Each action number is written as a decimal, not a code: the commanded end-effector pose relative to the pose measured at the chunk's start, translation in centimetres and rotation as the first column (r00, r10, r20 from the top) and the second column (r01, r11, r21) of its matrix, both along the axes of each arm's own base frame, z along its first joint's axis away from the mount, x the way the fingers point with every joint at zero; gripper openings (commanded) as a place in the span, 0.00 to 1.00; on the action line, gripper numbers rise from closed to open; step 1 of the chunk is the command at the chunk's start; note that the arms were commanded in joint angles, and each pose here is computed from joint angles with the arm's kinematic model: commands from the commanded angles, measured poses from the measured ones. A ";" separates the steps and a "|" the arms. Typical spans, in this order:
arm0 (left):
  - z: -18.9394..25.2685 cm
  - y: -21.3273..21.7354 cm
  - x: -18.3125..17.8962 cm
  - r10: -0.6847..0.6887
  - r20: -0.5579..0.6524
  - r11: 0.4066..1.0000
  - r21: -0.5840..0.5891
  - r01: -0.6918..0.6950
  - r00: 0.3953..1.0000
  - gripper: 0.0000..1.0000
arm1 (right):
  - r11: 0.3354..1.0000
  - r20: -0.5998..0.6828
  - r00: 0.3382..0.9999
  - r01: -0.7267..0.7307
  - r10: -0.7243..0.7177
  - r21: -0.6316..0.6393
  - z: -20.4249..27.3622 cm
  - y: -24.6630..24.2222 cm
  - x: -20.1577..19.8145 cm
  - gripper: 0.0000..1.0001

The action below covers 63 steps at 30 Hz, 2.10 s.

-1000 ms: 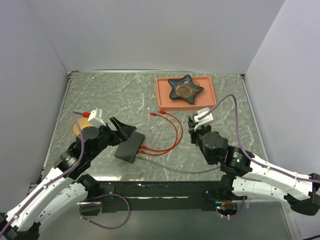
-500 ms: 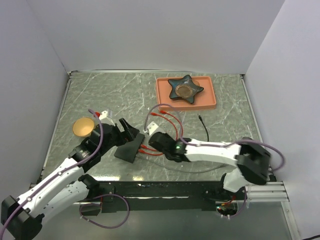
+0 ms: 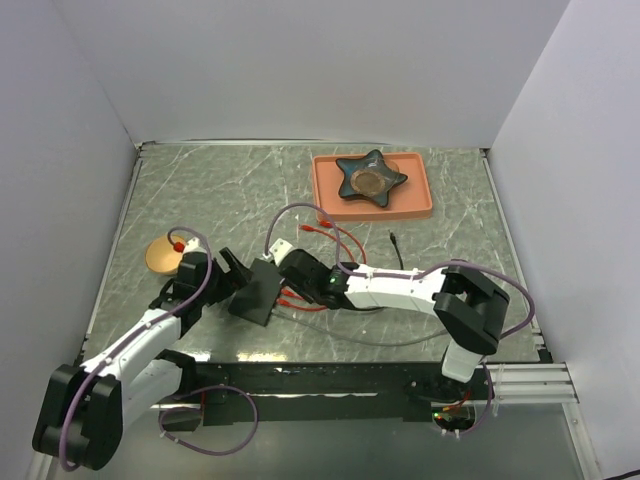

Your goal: Insert the plug into the switch port

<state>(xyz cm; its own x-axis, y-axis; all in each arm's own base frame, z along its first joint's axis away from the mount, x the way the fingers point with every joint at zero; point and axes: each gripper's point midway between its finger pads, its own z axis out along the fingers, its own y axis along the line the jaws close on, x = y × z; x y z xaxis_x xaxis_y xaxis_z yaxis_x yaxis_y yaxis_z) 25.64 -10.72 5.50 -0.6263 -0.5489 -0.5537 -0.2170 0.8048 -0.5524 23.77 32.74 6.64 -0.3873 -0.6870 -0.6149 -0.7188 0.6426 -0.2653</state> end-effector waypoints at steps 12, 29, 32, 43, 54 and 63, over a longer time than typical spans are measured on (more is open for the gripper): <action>2.6 -1.7 2.4 -0.072 0.178 0.989 -0.118 0.094 0.981 0.96 | 0.977 -0.068 0.981 -0.175 0.184 0.120 -0.4 2.4 1.2 0.00; 0.4 -2.7 2.1 -0.128 0.119 0.980 -0.134 0.144 0.985 0.97 | 0.987 -0.189 0.969 -0.145 0.156 0.070 -3.0 2.1 1.5 0.00; 0.3 -3.3 1.8 -0.166 0.119 0.972 -0.148 0.183 0.979 0.94 | 0.988 -0.193 0.969 -0.142 0.152 0.067 -2.9 2.1 1.5 0.00; 0.3 -4.2 1.7 -0.227 0.118 0.957 -0.158 0.244 0.967 0.88 | 0.989 -0.195 0.970 -0.133 0.144 0.067 -3.1 2.3 1.6 0.00; 0.3 -4.3 1.7 -0.243 0.121 0.953 -0.154 0.260 0.962 0.82 | 0.989 -0.205 0.968 -0.132 0.142 0.061 -3.9 3.2 2.1 0.00; 0.0 -4.3 1.7 -0.245 0.110 0.954 -0.152 0.260 0.963 0.82 | 0.990 -0.198 0.971 -0.116 0.131 0.084 -3.9 3.7 2.5 0.00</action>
